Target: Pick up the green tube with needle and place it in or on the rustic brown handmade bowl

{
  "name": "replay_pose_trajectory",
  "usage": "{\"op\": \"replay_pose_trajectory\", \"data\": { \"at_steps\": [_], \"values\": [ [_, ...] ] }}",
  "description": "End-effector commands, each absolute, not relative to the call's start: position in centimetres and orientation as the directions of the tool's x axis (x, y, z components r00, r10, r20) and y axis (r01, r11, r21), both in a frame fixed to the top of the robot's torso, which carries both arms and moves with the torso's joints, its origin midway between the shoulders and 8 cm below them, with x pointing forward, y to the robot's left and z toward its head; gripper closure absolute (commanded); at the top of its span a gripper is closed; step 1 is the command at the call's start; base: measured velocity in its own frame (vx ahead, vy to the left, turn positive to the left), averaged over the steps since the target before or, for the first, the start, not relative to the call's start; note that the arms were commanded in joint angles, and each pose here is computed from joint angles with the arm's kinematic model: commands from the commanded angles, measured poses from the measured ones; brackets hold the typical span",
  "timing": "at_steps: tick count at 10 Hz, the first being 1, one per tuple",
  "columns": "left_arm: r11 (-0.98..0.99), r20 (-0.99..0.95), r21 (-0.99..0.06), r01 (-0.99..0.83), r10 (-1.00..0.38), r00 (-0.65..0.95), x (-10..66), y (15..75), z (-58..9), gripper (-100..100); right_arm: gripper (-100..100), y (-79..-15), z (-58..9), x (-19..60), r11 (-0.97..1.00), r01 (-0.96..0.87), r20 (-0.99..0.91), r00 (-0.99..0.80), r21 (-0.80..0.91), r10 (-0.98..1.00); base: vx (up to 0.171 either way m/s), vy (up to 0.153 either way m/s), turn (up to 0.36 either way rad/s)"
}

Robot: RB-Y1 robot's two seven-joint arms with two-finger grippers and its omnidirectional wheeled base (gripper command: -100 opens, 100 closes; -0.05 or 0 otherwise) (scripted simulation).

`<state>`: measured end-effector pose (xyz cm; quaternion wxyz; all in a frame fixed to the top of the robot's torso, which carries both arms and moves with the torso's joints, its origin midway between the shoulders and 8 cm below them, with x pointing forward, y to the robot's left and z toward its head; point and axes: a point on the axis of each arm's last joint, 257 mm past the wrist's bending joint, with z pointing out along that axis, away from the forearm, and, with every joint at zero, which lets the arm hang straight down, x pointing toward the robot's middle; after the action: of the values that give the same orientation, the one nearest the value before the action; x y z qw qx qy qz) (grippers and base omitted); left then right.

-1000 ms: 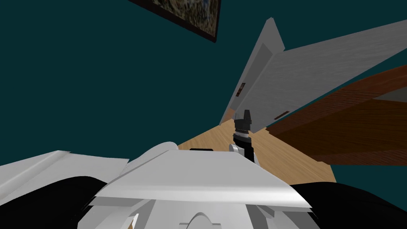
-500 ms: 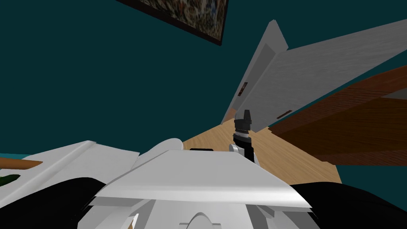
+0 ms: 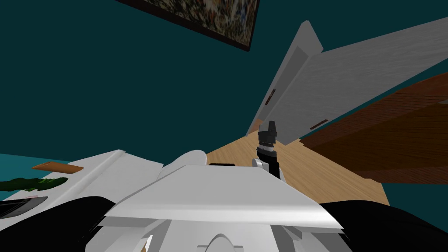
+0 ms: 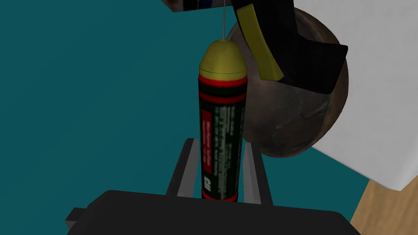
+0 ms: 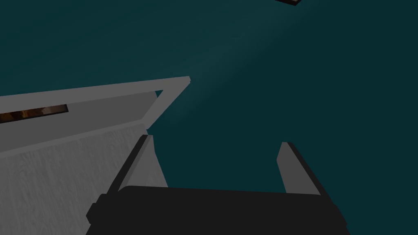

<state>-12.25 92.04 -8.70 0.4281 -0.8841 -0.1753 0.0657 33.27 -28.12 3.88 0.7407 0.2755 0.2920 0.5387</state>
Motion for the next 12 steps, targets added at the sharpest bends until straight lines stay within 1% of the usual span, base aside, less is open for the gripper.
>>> {"op": "replay_pose_trajectory", "data": {
  "at_steps": [1, 2, 3, 7, 8, 9, 12],
  "values": [
    [-0.592, 0.002, -0.767, 0.248, 0.384, 0.924, -13.0, 91.4, -9.1, 100, 0, -28.1, 3.9, 33.3, 0.268, -0.637, -0.136, 0.249, 0.723, 0.959, -0.029, 0.179, 0.033],
    [-0.583, 0.016, -0.773, 0.249, 0.376, 0.927, -12.7, 91.6, -8.9, 100, 0, -28.1, 3.9, 33.3, 0.268, -0.637, -0.136, 0.249, 0.723, 0.959, -0.010, 0.086, 0.008],
    [-0.585, 0.012, -0.772, 0.249, 0.379, 0.925, -12.9, 91.5, -8.9, -100, 0, -28.1, 3.9, 33.3, 0.268, -0.637, -0.136, 0.249, 0.723, 0.959, -0.004, 0.015, -0.001],
    [-0.584, 0.012, -0.772, 0.249, 0.379, 0.925, -12.9, 91.6, -8.9, -100, 0, -28.1, 3.9, 33.3, 0.268, -0.637, -0.135, 0.249, 0.723, 0.959, -0.001, 0.002, 0.000],
    [-0.584, 0.012, -0.772, 0.249, 0.379, 0.925, -12.9, 91.6, -8.9, 0, 0, -28.1, 3.9, 33.3, 0.268, -0.637, -0.135, 0.249, 0.723, 0.959, 0.000, 0.000, 0.000],
    [-0.577, 0.016, -0.778, 0.247, 0.375, 0.927, -11.5, 91.8, -7.5, -100, 0, -28.1, 3.9, 33.3, 0.268, -0.637, -0.135, 0.249, 0.723, 0.959, -0.029, -0.006, 0.047],
    [-0.567, 0.021, -0.788, 0.240, 0.364, 0.931, -8.6, 92.2, -5.0, -100, 0, -28.1, 3.9, 33.3, 0.267, -0.637, -0.135, 0.249, 0.723, 0.959, -0.059, -0.008, 0.051]
  ]
}}
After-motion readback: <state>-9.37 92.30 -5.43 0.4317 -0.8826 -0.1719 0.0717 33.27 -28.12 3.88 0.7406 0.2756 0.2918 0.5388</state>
